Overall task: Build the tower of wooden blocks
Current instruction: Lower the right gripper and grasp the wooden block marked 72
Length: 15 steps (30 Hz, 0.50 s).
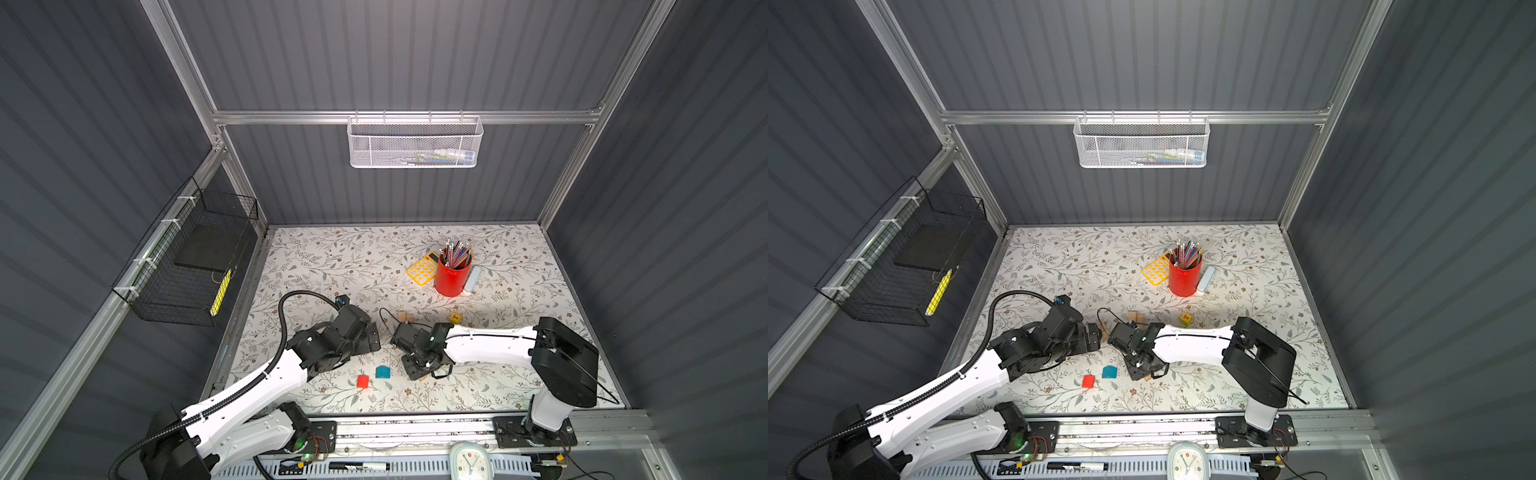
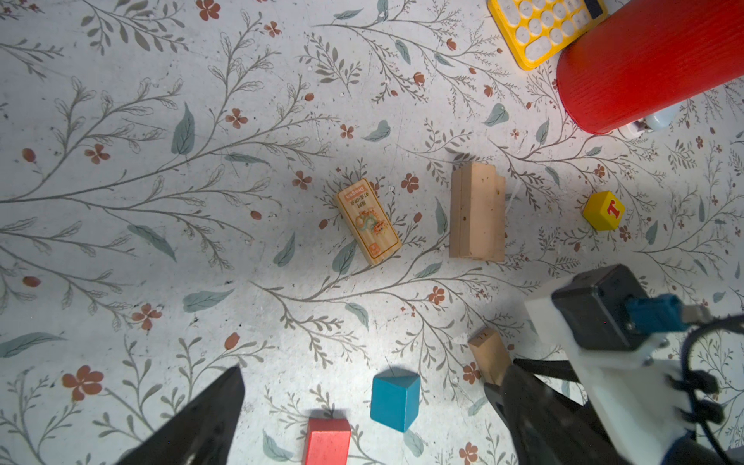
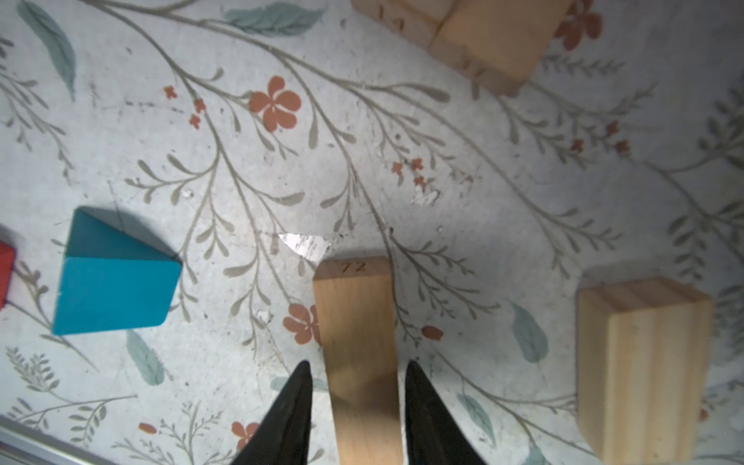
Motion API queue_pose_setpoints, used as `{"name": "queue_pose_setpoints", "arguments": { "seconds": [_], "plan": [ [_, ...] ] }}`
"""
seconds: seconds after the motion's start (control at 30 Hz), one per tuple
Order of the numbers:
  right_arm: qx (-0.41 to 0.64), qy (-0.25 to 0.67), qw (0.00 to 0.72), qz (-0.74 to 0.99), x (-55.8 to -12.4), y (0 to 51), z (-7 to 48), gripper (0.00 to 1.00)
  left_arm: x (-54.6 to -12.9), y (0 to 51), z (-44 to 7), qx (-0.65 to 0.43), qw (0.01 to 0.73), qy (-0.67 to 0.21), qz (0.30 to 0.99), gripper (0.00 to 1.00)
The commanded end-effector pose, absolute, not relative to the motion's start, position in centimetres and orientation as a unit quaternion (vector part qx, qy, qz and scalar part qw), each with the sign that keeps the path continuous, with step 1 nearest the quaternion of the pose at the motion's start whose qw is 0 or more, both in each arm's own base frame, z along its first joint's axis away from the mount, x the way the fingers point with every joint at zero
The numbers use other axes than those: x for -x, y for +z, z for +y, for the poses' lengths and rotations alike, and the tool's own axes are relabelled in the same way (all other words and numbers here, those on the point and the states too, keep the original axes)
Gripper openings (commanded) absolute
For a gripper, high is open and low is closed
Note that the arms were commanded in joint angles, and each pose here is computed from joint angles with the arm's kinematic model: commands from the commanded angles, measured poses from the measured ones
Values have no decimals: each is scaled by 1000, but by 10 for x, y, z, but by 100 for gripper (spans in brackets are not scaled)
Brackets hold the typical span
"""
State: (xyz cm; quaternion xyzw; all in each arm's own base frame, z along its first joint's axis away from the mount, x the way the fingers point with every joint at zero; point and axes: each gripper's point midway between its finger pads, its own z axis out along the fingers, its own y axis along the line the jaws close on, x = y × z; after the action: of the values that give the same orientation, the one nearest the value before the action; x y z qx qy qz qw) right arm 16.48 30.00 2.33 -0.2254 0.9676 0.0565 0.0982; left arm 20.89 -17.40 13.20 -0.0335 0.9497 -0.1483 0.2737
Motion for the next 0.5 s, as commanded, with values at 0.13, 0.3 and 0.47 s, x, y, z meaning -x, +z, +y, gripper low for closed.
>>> {"name": "queue_pose_setpoints", "arguments": {
  "seconds": [0.13, 0.3, 0.47],
  "plan": [
    [230, 47, 103, 967, -169, 24, 301, 35, -210, 126, -171, 45, 273, -143, 950, 100],
    [230, 44, 98, 967, -170, 21, 301, 34, -211, 126, -173, 44, 274, -146, 950, 99],
    [228, 41, 95, 968, -171, 19, 300, 31, -212, 125, -174, 42, 273, -145, 950, 99]
  ]
}}
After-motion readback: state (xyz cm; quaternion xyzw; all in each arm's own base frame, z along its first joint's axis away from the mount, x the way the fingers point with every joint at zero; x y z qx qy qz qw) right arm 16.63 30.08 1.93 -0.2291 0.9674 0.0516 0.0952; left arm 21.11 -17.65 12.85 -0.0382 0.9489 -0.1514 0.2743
